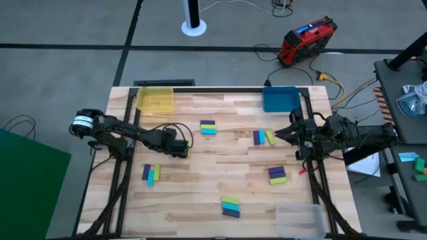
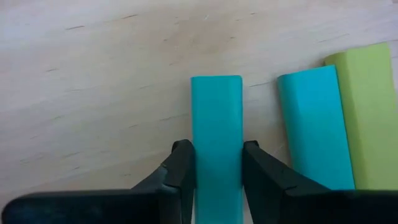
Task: Sort blocks
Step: Put the light blue block into the yellow bin
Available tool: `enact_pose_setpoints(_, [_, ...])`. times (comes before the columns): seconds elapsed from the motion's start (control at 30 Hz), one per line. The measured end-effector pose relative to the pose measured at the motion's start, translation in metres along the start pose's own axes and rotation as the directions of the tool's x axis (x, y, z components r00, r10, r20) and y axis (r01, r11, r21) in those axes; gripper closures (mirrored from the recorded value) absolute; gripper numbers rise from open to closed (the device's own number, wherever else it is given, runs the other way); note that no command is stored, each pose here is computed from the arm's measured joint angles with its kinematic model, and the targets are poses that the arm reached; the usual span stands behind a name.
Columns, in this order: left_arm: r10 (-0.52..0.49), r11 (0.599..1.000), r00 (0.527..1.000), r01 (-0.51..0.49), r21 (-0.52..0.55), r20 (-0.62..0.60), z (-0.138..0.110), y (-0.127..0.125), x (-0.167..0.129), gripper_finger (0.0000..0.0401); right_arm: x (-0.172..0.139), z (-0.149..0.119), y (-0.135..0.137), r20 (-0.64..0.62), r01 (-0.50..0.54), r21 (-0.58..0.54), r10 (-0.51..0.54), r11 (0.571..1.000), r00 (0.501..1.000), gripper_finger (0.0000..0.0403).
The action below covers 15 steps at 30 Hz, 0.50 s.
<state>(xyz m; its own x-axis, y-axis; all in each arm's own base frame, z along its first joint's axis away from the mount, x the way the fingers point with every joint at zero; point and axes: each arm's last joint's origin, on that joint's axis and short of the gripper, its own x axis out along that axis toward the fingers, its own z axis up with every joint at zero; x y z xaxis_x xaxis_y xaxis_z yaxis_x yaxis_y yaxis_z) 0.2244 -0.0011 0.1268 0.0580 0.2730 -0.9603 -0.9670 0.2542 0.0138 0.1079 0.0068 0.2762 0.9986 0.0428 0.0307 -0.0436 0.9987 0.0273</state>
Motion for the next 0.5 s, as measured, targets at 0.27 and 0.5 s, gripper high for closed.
enact_pose_setpoints(0.27, [-0.010,1.000,1.000,0.009,0.015,0.018,0.002,0.004,-0.007,0.0311,0.000,0.000,0.000,-0.005,0.000,-0.001,0.000,1.000,1.000,0.0364])
enact_pose_setpoints(0.5, [-0.014,0.999,0.999,0.013,0.033,0.036,0.004,0.011,-0.018,0.0311,0.000,-0.001,0.000,-0.009,0.000,-0.001,0.000,1.000,1.000,0.0364])
